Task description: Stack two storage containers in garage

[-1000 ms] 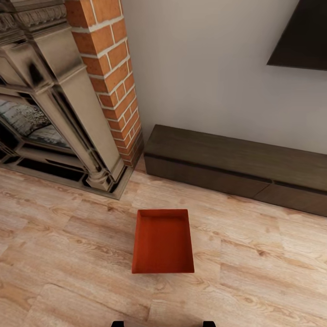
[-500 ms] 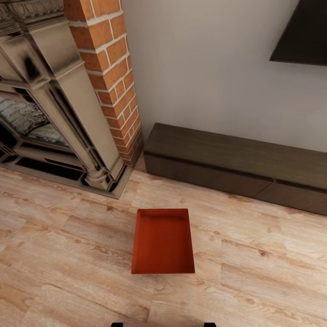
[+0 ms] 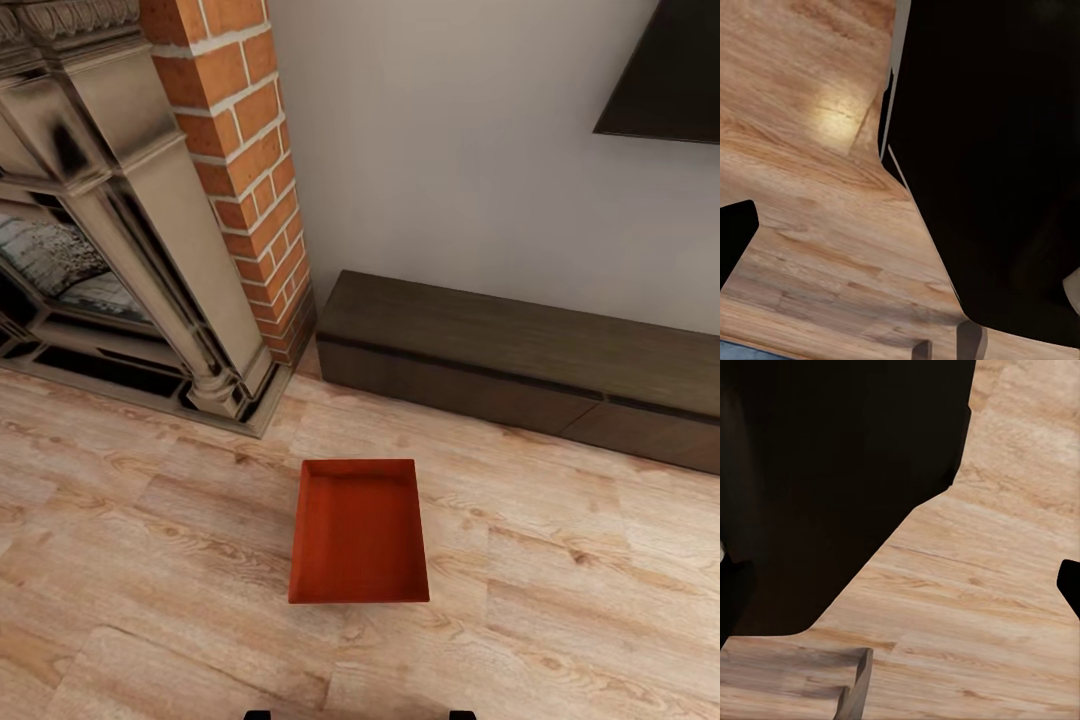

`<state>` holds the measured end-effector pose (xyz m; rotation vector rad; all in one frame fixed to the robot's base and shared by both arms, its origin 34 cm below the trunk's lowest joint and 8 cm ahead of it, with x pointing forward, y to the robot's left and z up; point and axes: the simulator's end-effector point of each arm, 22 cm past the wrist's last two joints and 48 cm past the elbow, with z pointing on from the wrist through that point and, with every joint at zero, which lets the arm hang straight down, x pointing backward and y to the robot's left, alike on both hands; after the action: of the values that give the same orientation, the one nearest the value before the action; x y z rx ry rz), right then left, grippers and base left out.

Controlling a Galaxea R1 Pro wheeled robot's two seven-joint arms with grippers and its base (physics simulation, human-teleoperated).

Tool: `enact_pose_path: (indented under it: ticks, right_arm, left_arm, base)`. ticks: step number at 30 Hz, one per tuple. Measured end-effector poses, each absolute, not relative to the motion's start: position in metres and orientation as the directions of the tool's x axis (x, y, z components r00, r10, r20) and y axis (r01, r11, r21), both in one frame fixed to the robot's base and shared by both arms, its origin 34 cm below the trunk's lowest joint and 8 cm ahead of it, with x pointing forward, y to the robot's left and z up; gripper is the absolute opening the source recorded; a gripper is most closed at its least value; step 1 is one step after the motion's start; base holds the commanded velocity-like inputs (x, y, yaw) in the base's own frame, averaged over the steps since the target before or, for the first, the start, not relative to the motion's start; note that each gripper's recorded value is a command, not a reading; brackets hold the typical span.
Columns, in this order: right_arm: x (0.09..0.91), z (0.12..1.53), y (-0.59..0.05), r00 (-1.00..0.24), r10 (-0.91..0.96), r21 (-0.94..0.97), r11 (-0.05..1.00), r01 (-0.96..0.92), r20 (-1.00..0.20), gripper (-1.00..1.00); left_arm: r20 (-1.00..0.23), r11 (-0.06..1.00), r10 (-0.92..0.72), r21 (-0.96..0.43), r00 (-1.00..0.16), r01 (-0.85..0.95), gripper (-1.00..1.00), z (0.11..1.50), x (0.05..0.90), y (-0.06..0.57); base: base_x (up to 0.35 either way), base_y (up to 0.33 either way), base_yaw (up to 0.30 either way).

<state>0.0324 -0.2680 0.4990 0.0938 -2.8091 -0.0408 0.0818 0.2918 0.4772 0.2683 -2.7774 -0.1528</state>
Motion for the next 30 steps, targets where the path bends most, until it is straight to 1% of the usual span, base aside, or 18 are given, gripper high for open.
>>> enact_pose_path:
  ticks: [16, 20, 23, 26, 27, 29, 30]
  right_arm:
    - [0.033, 0.499, -0.272, -0.945, -0.054, 0.021, 0.999, -0.050, 0.324, 1.00]
    - [0.039, 0.496, -0.280, -0.949, -0.053, 0.008, 0.999, -0.053, 0.311, 1.00]
    - [0.076, 0.482, -0.295, -0.967, -0.042, -0.044, 0.998, -0.055, 0.250, 1.00]
    - [0.143, 0.470, -0.355, -0.988, -0.028, -0.202, 0.977, -0.060, 0.155, 1.00]
    - [0.156, 0.469, -0.365, -0.991, -0.027, -0.229, 0.972, -0.057, 0.134, 1.00]
    - [0.214, 0.464, -0.390, -0.999, -0.026, -0.302, 0.953, -0.038, 0.046, 1.00]
    - [0.233, 0.462, -0.394, -1.000, -0.023, -0.314, 0.949, -0.028, 0.020, 1.00]
  left_arm:
    - [0.326, 0.977, -0.202, 0.134, -0.924, -0.166, 1.00, 0.477, 0.083, 0.289]
    - [0.294, 0.977, -0.197, 0.135, -0.935, -0.163, 1.00, 0.471, 0.099, 0.296]
    - [0.209, 0.975, -0.189, 0.153, -0.960, -0.159, 1.00, 0.461, 0.140, 0.322]
    - [0.128, 0.968, -0.173, 0.207, -0.976, -0.144, 1.00, 0.460, 0.180, 0.377]
    - [0.118, 0.966, -0.170, 0.215, -0.978, -0.142, 1.00, 0.461, 0.186, 0.385]
    - [0.087, 0.962, -0.162, 0.234, -0.983, -0.138, 1.00, 0.462, 0.211, 0.408]
    - [0.083, 0.962, -0.162, 0.237, -0.983, -0.138, 1.00, 0.463, 0.216, 0.412]
  base:
    - [0.000, 0.000, 0.000]
    - [0.000, 0.000, 0.000]
    - [0.000, 0.000, 0.000]
    - [0.000, 0.000, 0.000]
    - [0.000, 0.000, 0.000]
    - [0.000, 0.000, 0.000]
    - [0.000, 0.000, 0.000]
